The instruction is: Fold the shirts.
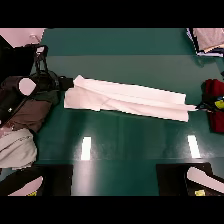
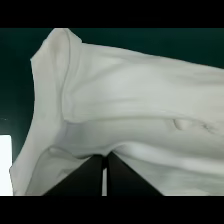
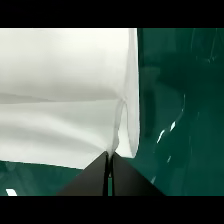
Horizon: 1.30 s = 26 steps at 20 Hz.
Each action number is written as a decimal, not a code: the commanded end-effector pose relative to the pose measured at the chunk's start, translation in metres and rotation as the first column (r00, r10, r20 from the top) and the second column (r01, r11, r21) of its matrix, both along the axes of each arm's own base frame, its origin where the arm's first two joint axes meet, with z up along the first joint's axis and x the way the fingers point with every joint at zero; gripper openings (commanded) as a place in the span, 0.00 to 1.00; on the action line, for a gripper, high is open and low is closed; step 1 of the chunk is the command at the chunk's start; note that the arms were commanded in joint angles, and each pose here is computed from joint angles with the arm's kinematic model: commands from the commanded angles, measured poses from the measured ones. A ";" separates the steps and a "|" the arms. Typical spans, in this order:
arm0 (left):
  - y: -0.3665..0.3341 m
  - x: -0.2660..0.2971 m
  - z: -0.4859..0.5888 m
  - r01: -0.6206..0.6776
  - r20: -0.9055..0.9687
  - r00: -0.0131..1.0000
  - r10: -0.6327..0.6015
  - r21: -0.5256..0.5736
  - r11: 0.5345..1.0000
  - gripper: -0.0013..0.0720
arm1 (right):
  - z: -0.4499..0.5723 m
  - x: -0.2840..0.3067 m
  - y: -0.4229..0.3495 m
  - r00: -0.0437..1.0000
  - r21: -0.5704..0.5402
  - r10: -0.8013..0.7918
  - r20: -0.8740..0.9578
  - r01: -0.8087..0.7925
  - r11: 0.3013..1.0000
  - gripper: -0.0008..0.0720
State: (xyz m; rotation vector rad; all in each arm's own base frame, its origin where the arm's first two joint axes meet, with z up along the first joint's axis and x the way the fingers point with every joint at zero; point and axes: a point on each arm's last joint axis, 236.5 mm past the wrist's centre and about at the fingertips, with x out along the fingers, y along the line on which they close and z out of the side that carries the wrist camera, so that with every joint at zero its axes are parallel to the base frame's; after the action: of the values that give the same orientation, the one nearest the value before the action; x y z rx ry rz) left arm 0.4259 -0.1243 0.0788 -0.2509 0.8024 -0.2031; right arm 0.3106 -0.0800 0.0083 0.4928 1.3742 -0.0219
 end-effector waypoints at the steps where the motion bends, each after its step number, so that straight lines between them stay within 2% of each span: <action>1: 0.004 0.020 -0.001 -0.048 0.042 0.998 0.050 -0.049 0.998 0.05 | -0.010 0.026 0.009 0.999 0.000 0.001 0.045 -0.002 1.000 0.03; 6: 0.000 0.034 -0.035 -0.054 -0.002 0.999 0.054 -0.047 0.997 0.05 | -0.016 0.061 0.019 0.992 -0.030 -0.038 0.123 0.042 0.999 0.03; 10: -0.001 0.056 -0.042 -0.069 0.020 0.997 0.070 -0.052 0.996 0.05 | -0.005 0.095 0.007 0.957 -0.040 -0.160 0.243 0.175 0.984 0.03; 11: -0.002 0.062 -0.040 -0.080 0.023 0.996 0.081 -0.066 0.995 0.06 | -0.001 0.104 0.005 0.941 -0.025 -0.193 0.277 0.207 0.978 0.14; 12: -0.003 0.069 -0.038 -0.095 0.027 0.995 0.097 -0.084 0.992 0.26 | 0.003 0.112 0.004 0.925 0.010 -0.228 0.305 0.236 0.972 0.52; 13: -0.005 0.078 -0.033 -0.110 0.035 0.993 0.114 -0.105 0.988 0.59 | 0.006 0.117 0.005 0.910 0.071 -0.271 0.314 0.262 0.962 0.74; 14: -0.007 0.083 -0.026 -0.116 0.040 0.992 0.121 -0.119 0.986 0.71 | 0.008 0.119 0.005 0.903 0.118 -0.291 0.315 0.267 0.956 0.74; 16: -0.009 0.090 -0.007 -0.107 0.062 0.991 0.115 -0.128 0.986 0.70 | 0.006 0.105 0.004 0.924 0.161 -0.263 0.279 0.225 0.961 0.74; 20: -0.019 0.075 0.004 0.002 0.000 1.000 -0.002 -0.052 0.999 0.70 | -0.020 0.037 0.000 0.982 0.225 -0.153 0.114 0.124 0.966 0.74; 21: -0.020 0.070 0.000 0.016 -0.029 0.999 -0.017 -0.047 0.999 0.54 | -0.030 0.023 -0.003 0.984 0.242 -0.157 0.085 0.133 0.961 0.74; 22: -0.021 0.064 -0.005 0.029 -0.054 0.998 -0.031 -0.036 0.999 0.11 | -0.040 0.013 -0.005 0.984 0.258 -0.167 0.065 0.145 0.955 0.74; 23: -0.023 0.060 -0.008 0.051 -0.072 0.996 -0.052 -0.023 0.998 0.06 | -0.049 0.005 -0.006 0.984 0.273 -0.172 0.047 0.153 0.950 0.74; 26: -0.026 0.051 -0.014 0.071 -0.114 0.991 -0.074 -0.026 0.997 0.06 | -0.069 -0.001 -0.001 0.987 0.334 -0.162 0.005 0.151 0.930 0.74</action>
State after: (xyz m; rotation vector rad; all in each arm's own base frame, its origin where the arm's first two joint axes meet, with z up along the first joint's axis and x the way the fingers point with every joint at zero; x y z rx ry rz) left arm 0.4897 -0.1457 0.0716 -0.2778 0.8583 -0.2405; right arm 0.3234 -0.0892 -0.0469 0.8341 1.2709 0.0189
